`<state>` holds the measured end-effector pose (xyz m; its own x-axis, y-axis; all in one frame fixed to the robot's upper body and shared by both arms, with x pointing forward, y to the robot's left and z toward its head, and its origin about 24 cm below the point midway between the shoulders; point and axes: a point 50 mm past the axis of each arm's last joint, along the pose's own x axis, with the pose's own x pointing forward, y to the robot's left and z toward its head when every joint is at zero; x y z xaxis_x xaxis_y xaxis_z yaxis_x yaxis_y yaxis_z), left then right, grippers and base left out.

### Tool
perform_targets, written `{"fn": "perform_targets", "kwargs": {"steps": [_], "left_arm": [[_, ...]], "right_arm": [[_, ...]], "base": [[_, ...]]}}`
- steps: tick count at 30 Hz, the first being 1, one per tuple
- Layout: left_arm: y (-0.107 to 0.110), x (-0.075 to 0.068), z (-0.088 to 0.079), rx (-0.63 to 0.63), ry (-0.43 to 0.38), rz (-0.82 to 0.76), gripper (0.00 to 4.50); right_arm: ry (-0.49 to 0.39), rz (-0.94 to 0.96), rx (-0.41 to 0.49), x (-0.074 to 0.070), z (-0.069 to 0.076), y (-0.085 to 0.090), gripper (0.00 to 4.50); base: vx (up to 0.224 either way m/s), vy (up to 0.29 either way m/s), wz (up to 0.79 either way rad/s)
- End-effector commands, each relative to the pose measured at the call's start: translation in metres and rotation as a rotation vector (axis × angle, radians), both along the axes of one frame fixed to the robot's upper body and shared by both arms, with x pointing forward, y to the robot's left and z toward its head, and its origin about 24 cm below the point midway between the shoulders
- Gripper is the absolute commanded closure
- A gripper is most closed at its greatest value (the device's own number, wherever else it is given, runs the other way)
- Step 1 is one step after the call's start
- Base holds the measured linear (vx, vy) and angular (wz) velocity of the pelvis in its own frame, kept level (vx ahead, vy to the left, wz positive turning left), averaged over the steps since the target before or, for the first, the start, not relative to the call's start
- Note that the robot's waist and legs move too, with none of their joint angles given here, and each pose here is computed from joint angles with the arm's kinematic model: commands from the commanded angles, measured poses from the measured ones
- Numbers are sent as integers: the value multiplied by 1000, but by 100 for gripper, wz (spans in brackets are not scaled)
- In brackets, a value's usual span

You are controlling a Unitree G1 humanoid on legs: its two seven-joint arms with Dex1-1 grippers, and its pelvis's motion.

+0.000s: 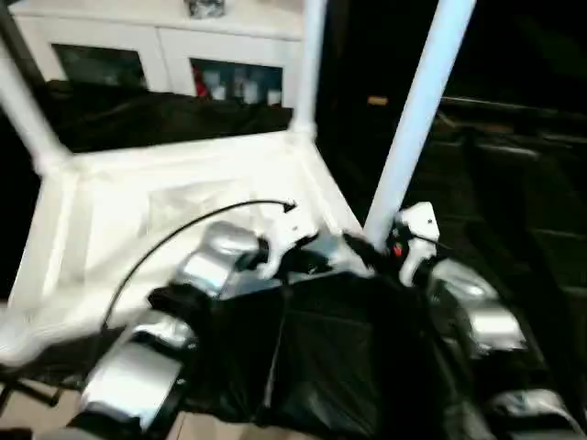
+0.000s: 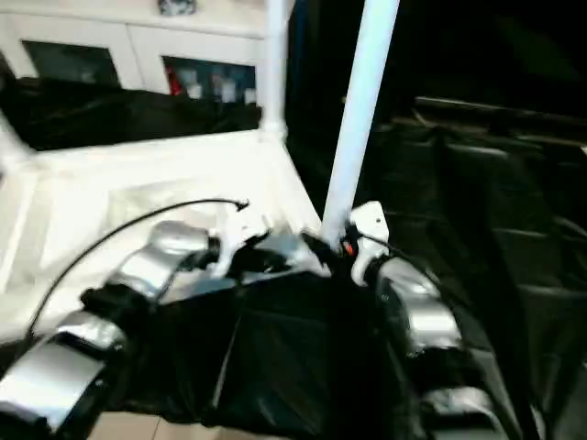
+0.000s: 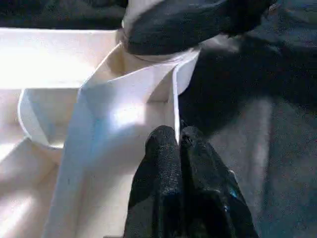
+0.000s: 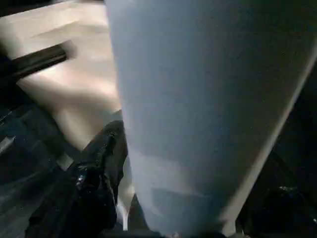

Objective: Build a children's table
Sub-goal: Rotate leg to tighten

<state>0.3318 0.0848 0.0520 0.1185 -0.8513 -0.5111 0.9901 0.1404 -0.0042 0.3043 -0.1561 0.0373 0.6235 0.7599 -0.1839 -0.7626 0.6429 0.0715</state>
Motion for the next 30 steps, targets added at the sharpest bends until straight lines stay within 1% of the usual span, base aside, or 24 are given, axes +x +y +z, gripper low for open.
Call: {"fn": "perform_targets", "kwargs": {"steps": [1, 2, 3, 4, 5, 6, 7, 8, 9, 10, 11, 12, 17, 19, 24, 26, 27, 28, 29, 30], "left_arm": [[-3, -8, -4, 16, 30, -78, 450], [-3, -8, -4, 16, 31, -79, 450], [2, -9, -3, 23, 35, -99, 450], [2, -9, -3, 23, 35, -99, 450], [5, -9, -2, 26, 38, -107, 450], [9, -9, -2, 33, 42, -123, 450], [15, -10, -1, 41, 47, -140, 450], [15, -10, -1, 41, 47, -140, 450], [20, -10, 0, 55, 49, -147, 450], [21, -10, 0, 56, 49, -147, 450], [23, -10, 0, 63, 51, -151, 450], [25, -10, 1, 65, 54, -155, 450], [27, -10, 1, 63, 60, -144, 450], [26, -10, 0, 51, 69, -132, 450], [22, -10, -3, 45, 74, -100, 450], [15, -8, -5, 39, 65, -51, 450], [9, -6, -7, 31, 58, -10, 450], [5, -6, -8, 28, 55, 4, 450], [4, -6, -8, 27, 55, 6, 450], [-5, -5, -9, 22, 51, 29, 450]], "right_arm": [[63, 200, 7, -16, -7, 15, 150], [63, 206, 6, -16, -7, 15, 150], [75, 298, -6, -24, -5, 10, 150], [75, 298, -6, -24, -5, 10, 150], [89, 333, -11, -28, -5, 8, 150], [99, 372, -30, -31, -4, 6, 150], [116, 419, -53, -35, -5, 3, 163], [116, 419, -53, -35, -5, 3, 173], [142, 448, -62, -37, -5, 1, 181], [146, 451, -62, -38, -5, 0, 192], [162, 467, -64, -39, -6, -1, 192], [166, 475, -66, -40, -5, -2, 202], [193, 486, -46, -42, -5, -1, 237], [211, 487, -28, -45, -6, 0, 245], [243, 462, -8, -49, -11, 2, 247], [268, 397, -14, -50, -18, 3, 247], [283, 330, -24, -49, -25, 3, 247], [274, 263, -39, -45, -29, 4, 248], [271, 247, -42, -44, -30, 4, 249], [266, 127, -61, -36, -37, 5, 249]], "base": [[0, 0, 0], [0, 0, 0], [0, 0, 0], [0, 0, 0], [0, 0, 0], [0, 0, 0], [0, 0, 0], [0, 0, 0], [0, 0, 0], [0, 0, 0], [0, 0, 0], [0, 0, 0], [0, 0, 0], [0, 0, 0], [0, 0, 0], [0, 0, 0], [0, 0, 0], [0, 0, 0], [0, 0, 0], [0, 0, 0]]}}
